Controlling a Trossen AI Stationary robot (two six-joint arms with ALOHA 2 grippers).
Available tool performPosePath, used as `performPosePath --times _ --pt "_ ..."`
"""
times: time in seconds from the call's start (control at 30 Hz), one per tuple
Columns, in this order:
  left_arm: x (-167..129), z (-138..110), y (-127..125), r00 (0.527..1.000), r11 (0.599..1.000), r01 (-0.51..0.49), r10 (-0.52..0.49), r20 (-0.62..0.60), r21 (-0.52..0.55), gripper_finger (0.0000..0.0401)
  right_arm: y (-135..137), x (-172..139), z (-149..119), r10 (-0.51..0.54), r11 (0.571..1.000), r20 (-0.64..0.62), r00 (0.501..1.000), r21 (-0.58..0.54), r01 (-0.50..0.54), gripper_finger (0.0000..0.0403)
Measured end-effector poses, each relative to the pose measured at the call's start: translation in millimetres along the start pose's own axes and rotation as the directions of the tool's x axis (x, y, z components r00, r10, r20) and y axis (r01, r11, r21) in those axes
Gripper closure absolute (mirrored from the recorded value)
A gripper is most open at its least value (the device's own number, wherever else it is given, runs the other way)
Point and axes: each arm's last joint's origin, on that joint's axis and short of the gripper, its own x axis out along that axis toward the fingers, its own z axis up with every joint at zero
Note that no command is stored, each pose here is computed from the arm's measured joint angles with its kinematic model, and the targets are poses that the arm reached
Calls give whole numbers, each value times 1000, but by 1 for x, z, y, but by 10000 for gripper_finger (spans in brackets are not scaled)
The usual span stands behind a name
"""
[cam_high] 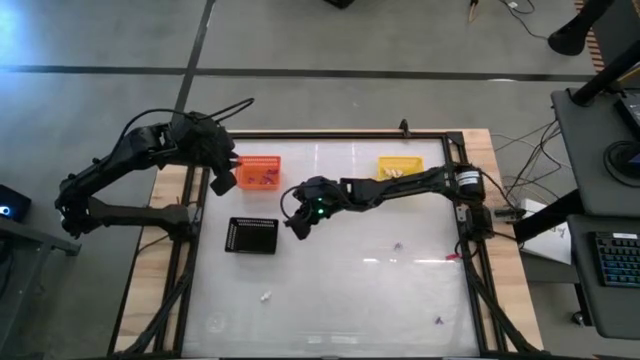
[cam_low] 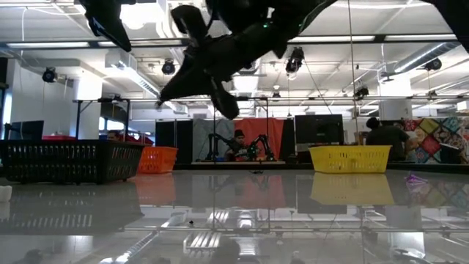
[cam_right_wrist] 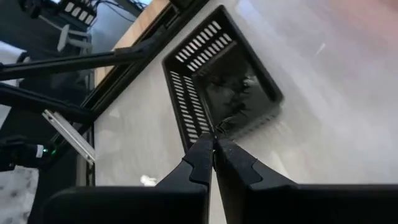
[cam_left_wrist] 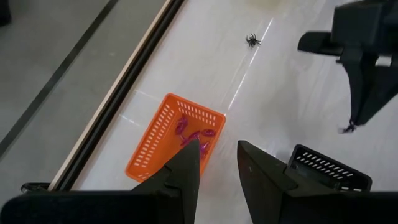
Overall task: Sort Halloween decoration
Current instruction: Put the black spider toy into the black bin
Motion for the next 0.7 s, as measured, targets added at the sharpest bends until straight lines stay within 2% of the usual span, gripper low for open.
performPosePath --times 0.27,0.5,0.7 --pt "-1 0 0 1000 1000 0 0 2 20 310 -1 29 9 32 999 -8 999 -17 -32 394" --pt "-1 0 0 1000 1000 0 0 3 25 310 1 57 20 139 990 -62 988 -30 -141 394" --pt "-2 -1 0 1000 1000 0 0 5 26 310 -3 76 25 95 995 -115 989 -31 -99 394"
